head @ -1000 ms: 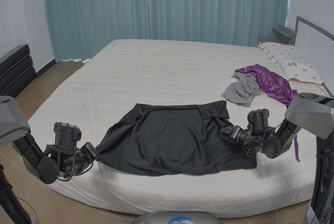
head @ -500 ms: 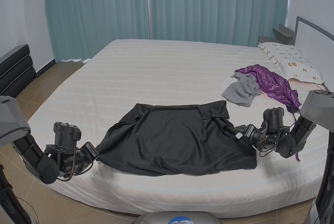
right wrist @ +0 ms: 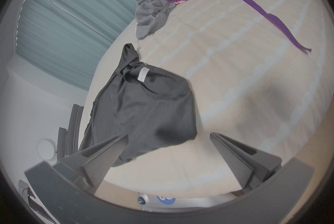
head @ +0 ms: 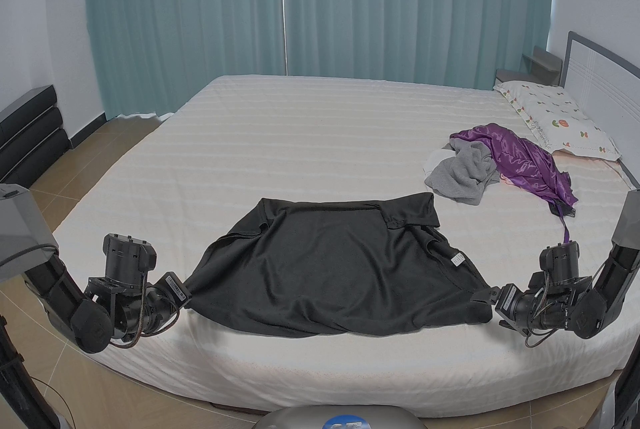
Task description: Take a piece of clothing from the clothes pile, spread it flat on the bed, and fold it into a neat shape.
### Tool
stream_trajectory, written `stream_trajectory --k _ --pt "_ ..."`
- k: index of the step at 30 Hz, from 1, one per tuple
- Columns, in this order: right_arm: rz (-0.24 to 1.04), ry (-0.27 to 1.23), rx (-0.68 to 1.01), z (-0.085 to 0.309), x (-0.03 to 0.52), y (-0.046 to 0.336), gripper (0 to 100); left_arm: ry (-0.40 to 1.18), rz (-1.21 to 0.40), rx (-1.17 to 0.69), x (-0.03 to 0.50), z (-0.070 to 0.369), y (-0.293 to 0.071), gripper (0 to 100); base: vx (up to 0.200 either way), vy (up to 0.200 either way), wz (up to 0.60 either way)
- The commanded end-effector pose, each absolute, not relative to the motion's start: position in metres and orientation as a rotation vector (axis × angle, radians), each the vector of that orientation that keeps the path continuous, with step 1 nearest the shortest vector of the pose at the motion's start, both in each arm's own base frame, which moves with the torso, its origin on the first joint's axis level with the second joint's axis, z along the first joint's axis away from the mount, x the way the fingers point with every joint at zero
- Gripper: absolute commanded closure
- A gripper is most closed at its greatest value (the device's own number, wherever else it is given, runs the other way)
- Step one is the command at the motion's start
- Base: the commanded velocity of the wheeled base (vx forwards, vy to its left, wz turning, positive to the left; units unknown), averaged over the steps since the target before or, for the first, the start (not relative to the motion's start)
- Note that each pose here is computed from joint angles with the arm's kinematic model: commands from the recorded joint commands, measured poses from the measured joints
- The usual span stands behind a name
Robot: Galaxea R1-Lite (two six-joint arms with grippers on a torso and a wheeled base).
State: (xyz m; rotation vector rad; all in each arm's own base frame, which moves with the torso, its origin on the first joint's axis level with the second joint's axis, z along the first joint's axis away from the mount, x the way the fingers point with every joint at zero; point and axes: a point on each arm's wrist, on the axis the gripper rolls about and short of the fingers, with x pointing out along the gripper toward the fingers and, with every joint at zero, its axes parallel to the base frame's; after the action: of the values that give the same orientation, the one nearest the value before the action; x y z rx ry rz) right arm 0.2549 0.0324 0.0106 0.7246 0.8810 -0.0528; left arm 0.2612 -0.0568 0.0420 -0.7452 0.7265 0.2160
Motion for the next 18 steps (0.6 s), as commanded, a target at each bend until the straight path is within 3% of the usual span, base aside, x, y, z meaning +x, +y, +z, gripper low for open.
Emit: stream_trajectory --k 1,11,12,18 --pt "-0.065 0.931 0.720 0.001 0.248 0.034 0 0.727 0.212 -0.744 0.260 0.043 -0.058 100 0.000 0.000 0.00" --pt "-0.063 0.951 0.712 -0.015 0.255 0.038 0 0.726 0.210 -0.744 0.260 0.043 -0.058 100 0.000 0.000 0.00" --pt "-0.062 0.947 0.710 -0.017 0.256 0.038 100 0.726 0.210 -0.744 0.260 0.043 -0.058 100 0.000 0.000 0.00" --pt "-0.055 0.933 0.711 -0.018 0.258 0.039 100 0.728 0.209 -0.744 0.260 0.043 -0.058 100 0.000 0.000 0.00"
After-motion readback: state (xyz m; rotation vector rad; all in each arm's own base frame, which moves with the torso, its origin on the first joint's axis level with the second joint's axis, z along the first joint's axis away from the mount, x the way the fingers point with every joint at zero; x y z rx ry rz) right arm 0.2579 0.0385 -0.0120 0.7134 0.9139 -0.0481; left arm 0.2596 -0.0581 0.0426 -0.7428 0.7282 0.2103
